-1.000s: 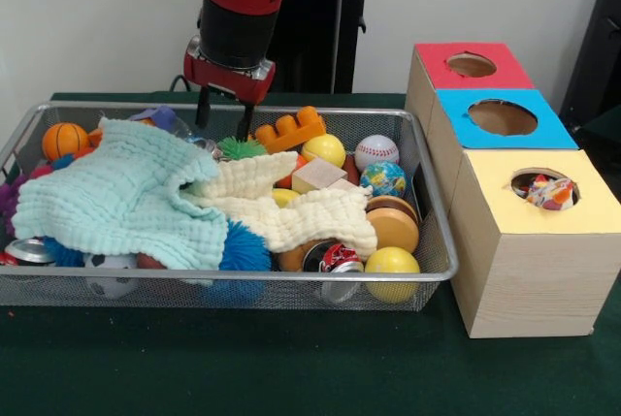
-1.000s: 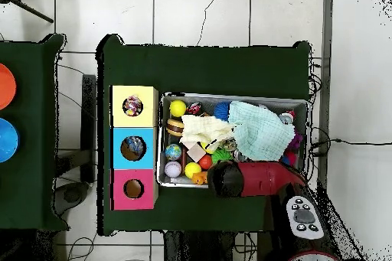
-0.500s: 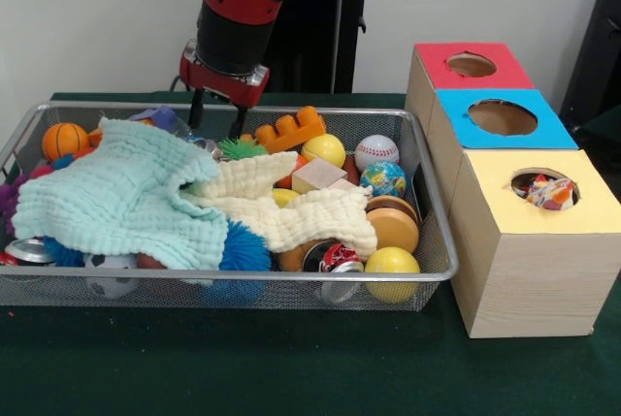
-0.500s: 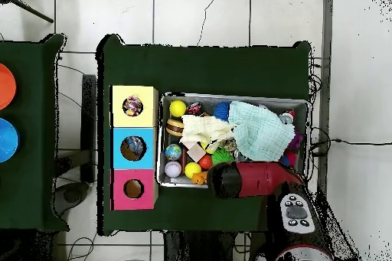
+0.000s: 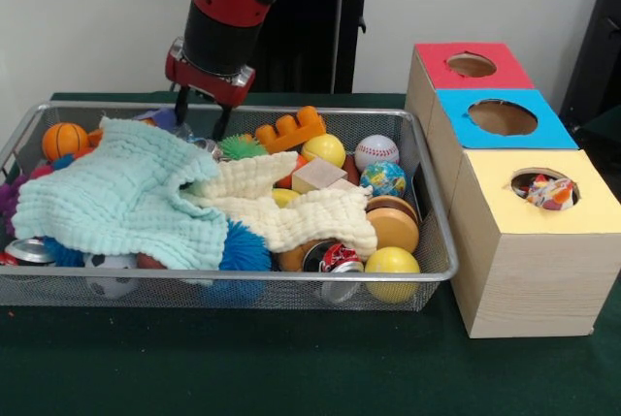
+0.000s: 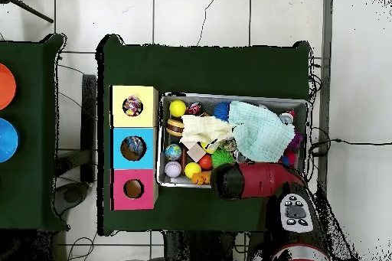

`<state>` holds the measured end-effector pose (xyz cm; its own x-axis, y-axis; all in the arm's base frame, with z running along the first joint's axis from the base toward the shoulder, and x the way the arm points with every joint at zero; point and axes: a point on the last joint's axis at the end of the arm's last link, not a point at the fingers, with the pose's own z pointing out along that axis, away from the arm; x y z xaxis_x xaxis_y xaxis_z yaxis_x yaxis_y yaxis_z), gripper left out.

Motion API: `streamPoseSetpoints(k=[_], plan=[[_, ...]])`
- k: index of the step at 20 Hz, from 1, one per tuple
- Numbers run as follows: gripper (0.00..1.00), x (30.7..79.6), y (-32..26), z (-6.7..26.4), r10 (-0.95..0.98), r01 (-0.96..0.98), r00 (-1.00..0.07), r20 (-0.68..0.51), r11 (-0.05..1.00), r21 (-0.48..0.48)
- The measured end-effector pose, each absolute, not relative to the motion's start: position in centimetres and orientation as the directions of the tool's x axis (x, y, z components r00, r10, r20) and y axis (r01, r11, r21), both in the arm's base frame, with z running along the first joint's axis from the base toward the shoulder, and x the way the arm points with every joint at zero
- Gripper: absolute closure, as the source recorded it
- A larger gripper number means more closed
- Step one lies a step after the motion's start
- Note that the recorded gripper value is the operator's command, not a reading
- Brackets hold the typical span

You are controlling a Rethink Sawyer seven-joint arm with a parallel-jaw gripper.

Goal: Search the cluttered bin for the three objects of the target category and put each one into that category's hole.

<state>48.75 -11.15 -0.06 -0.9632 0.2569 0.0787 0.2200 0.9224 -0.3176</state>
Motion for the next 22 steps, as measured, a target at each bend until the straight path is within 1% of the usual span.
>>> streamPoseSetpoints(k=[6, 11, 13, 19, 22], plan=[[0.0, 49.2, -12.3, 0.0, 0.26, 0.222, -0.963, 0.067, 0.912, -0.345], [0.0, 49.6, -12.8, -0.9, 0.259, 0.222, -0.964, 0.064, 0.911, -0.347], [0.0, 49.7, -13.1, -1.4, 0.263, 0.23, -0.963, 0.058, 0.914, -0.336], [0.0, 50.3, -14.8, -4.1, 0.307, 0.302, -0.952, -0.016, 0.923, -0.237], [0.0, 50.1, -15.4, -5.0, 0.331, 0.328, -0.943, -0.019, 0.921, -0.209]])
